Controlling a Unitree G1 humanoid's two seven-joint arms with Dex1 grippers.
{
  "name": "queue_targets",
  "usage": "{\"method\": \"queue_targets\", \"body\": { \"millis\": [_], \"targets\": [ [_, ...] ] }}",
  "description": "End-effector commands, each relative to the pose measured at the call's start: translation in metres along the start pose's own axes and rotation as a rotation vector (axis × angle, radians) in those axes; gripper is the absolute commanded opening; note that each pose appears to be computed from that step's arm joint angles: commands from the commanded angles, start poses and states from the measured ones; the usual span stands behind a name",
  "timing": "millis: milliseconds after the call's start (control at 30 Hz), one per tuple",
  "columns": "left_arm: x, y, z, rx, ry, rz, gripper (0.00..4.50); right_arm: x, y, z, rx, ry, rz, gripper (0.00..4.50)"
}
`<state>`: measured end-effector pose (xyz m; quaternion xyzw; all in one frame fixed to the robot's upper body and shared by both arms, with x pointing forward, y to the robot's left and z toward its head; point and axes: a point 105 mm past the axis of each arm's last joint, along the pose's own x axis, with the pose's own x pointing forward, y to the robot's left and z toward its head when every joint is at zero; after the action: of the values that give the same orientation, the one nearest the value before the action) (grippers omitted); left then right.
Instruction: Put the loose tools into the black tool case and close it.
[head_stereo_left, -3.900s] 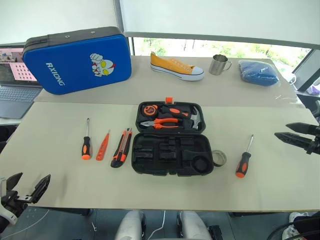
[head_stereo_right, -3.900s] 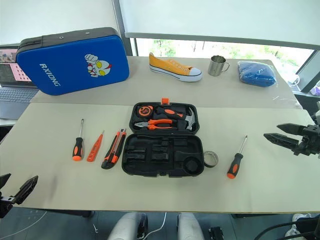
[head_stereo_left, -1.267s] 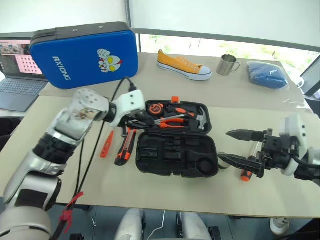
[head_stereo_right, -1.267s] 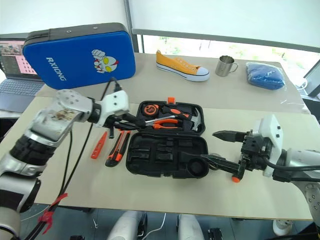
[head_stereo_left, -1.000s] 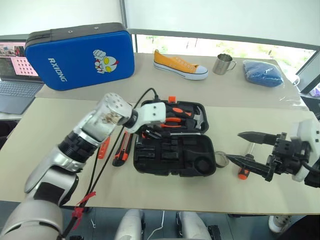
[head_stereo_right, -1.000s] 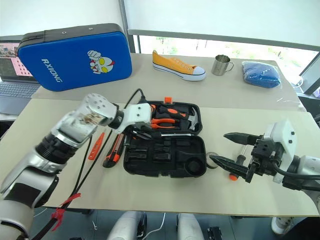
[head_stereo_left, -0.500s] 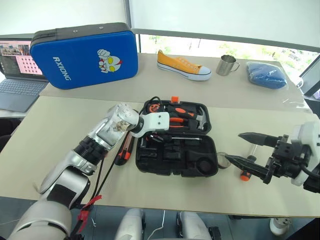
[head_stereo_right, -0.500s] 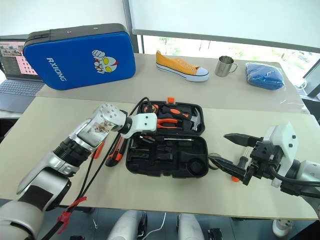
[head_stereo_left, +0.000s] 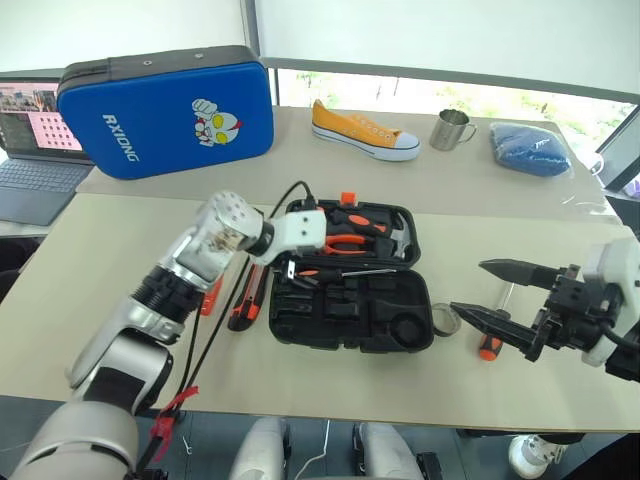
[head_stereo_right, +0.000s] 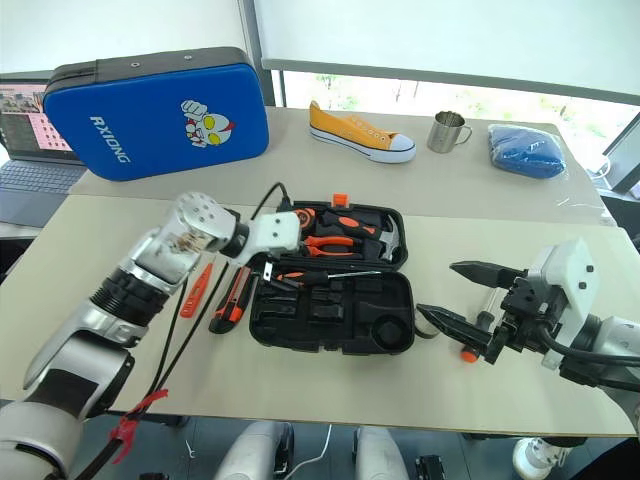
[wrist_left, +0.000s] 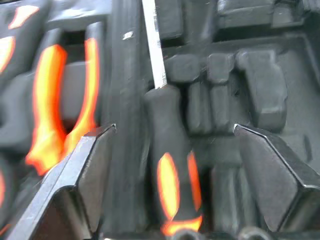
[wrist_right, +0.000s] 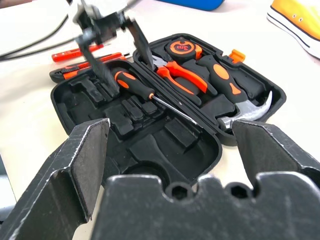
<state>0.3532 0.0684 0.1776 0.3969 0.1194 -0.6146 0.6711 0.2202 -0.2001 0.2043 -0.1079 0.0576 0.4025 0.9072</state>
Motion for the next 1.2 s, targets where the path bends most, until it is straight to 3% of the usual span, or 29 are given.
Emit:
{"method": "queue_targets", "body": {
  "millis": [33, 300, 600, 833, 1000, 1200],
  "targets": [
    [-0.004, 0.005, 0.018, 0.059, -0.05, 0.004, 3.17, 0.001, 0.002, 0.007, -0.026, -0.024, 0.007, 4.5],
    [0.022, -0.003, 0.009, 0.086, -0.011, -0.028, 0.09, 0.002, 0.002, 0.008, -0.032, -0.026, 0.006, 4.5],
    [0.036, -0.009, 0.004, 0.108, 0.033, -0.069, 0.04, 0.002, 0.002, 0.008, -0.028, -0.034, 0.002, 4.5],
    [0.047, -0.018, -0.011, 0.227, 0.127, -0.113, 0.04, 0.003, 0.001, 0.008, -0.024, -0.038, 0.0, 4.5],
    [0.061, -0.015, -0.02, 0.302, 0.19, -0.101, 0.04, 0.004, 0.002, 0.009, -0.021, -0.046, 0.001, 4.5],
    [0.06, -0.007, -0.016, 0.284, 0.171, -0.076, 0.04, 0.003, 0.002, 0.009, -0.019, -0.048, -0.004, 4.5]
  ]
}}
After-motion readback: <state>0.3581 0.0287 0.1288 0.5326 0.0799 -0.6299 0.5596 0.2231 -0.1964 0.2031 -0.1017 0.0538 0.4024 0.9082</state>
